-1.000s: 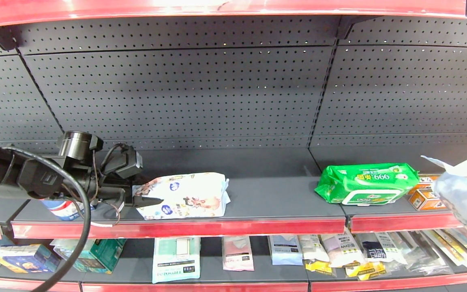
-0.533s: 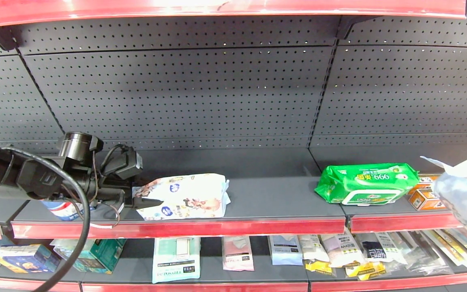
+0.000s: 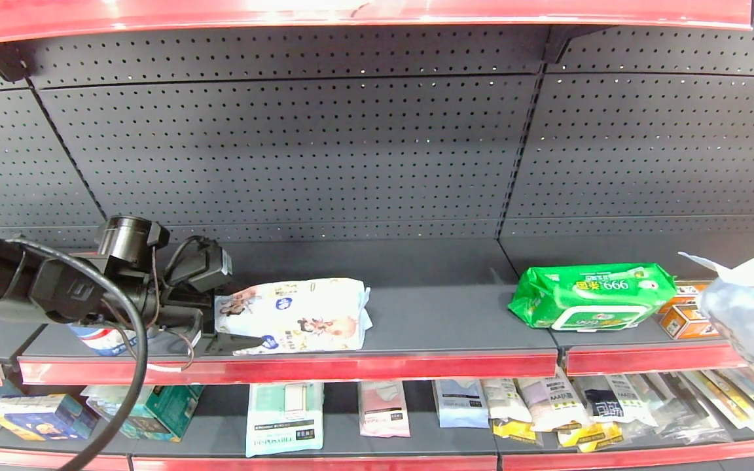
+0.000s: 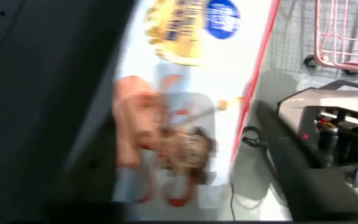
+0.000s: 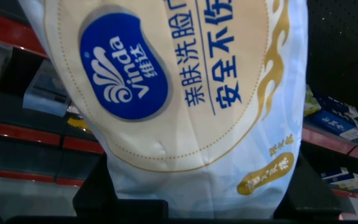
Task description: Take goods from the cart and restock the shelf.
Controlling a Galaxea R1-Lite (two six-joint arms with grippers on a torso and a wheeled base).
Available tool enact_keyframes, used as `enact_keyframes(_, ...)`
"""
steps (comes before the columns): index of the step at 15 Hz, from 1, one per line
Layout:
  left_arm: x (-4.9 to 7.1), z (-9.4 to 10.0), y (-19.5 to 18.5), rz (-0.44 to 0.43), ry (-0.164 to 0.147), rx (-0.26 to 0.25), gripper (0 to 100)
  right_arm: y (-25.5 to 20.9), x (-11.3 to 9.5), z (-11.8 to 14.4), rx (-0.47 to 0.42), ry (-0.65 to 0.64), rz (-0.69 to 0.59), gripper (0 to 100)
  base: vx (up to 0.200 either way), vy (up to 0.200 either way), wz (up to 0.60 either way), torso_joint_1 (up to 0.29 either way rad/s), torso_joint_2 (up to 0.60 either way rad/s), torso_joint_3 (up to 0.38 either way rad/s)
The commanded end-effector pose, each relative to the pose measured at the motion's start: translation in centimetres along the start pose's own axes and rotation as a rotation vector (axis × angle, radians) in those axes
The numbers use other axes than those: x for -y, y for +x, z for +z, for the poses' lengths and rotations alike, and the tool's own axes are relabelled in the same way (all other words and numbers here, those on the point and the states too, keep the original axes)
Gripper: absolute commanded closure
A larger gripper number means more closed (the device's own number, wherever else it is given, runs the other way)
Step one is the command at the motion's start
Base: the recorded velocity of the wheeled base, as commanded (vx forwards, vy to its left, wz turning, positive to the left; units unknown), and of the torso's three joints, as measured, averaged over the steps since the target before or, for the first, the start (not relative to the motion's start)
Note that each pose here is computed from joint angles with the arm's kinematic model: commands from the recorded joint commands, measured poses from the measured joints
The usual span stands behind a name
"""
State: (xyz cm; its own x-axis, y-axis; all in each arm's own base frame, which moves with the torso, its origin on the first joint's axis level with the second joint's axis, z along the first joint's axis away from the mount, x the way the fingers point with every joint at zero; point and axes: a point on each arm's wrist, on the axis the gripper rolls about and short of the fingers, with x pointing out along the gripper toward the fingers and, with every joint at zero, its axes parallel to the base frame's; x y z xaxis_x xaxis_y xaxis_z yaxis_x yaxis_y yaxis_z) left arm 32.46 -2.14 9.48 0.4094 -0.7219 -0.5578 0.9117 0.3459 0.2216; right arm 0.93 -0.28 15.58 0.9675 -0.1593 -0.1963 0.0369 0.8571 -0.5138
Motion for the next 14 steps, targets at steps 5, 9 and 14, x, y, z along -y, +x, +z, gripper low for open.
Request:
enact_keyframes(5, -0.1, 0.6, -0.8, 0.025, 0.013, 0.015, 0, 0.0, 0.0, 0.0, 0.0, 0.0, -0.001, 100, 0.0, 0.0, 0.0, 0.0, 0.0, 0.0)
enact_keyframes(9, 0.0, 2.3, -2.6, 0.068, -0.051, 0.049, 0, 0.0, 0.0, 0.0, -0.001, 0.0, 0.001, 100, 0.0, 0.0, 0.0, 0.0, 0.0, 0.0)
enact_keyframes(14, 0.4, 4.1, -5.7, 0.145, -0.048, 0.091, 0, 0.2, -0.2, -0.4, -0.014, 0.004, 0.014, 100, 0.0, 0.0, 0.0, 0.0, 0.0, 0.0)
